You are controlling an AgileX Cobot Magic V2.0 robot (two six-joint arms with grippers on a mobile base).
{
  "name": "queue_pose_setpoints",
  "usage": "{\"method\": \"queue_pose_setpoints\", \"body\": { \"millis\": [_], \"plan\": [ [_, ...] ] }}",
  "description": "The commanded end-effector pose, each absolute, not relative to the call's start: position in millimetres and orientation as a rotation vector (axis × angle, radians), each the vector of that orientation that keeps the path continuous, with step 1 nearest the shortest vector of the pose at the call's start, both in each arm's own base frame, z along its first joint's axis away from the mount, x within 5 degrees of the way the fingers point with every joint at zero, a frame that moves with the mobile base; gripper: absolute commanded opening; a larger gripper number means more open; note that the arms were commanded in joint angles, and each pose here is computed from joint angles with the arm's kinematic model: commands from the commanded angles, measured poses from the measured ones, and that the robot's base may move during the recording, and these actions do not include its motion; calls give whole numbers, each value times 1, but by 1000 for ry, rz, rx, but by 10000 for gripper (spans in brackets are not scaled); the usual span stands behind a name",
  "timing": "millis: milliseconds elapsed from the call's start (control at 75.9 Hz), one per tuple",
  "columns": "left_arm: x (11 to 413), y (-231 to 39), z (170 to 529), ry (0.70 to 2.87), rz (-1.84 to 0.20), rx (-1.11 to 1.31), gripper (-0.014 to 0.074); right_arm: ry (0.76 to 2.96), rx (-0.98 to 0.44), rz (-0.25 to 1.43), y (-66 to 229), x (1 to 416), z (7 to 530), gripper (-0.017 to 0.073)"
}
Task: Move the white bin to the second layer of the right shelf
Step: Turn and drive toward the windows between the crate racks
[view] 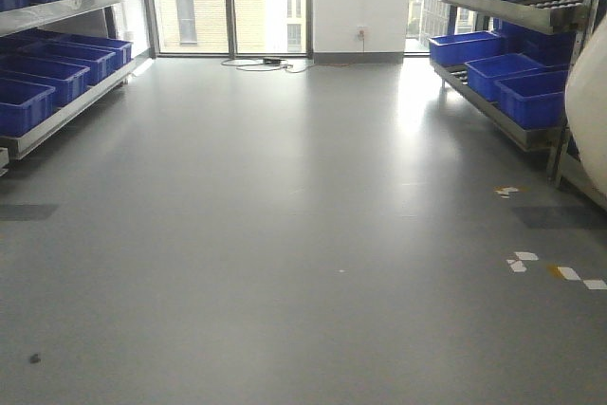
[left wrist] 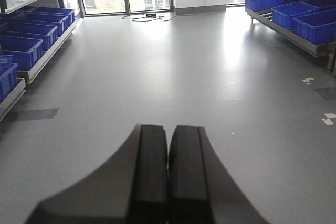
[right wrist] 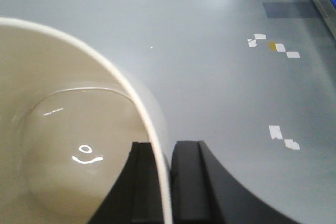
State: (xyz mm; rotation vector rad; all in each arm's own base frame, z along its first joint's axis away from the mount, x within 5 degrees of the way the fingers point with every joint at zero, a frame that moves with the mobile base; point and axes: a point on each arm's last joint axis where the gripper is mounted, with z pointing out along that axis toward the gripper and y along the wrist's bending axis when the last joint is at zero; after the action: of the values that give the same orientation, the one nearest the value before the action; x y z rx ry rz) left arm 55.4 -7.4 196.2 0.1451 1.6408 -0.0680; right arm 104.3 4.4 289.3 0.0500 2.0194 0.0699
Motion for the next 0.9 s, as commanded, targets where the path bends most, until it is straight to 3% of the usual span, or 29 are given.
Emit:
{"method": "queue_pose_setpoints", "body": {
  "millis": [0,882],
  "plan": [
    [56,-8,192,1578,-76,138,85,1900,36,72,5,107,307,27],
    [56,-8,192,1578,-76,138,85,1900,36,72,5,107,307,27]
  ]
}}
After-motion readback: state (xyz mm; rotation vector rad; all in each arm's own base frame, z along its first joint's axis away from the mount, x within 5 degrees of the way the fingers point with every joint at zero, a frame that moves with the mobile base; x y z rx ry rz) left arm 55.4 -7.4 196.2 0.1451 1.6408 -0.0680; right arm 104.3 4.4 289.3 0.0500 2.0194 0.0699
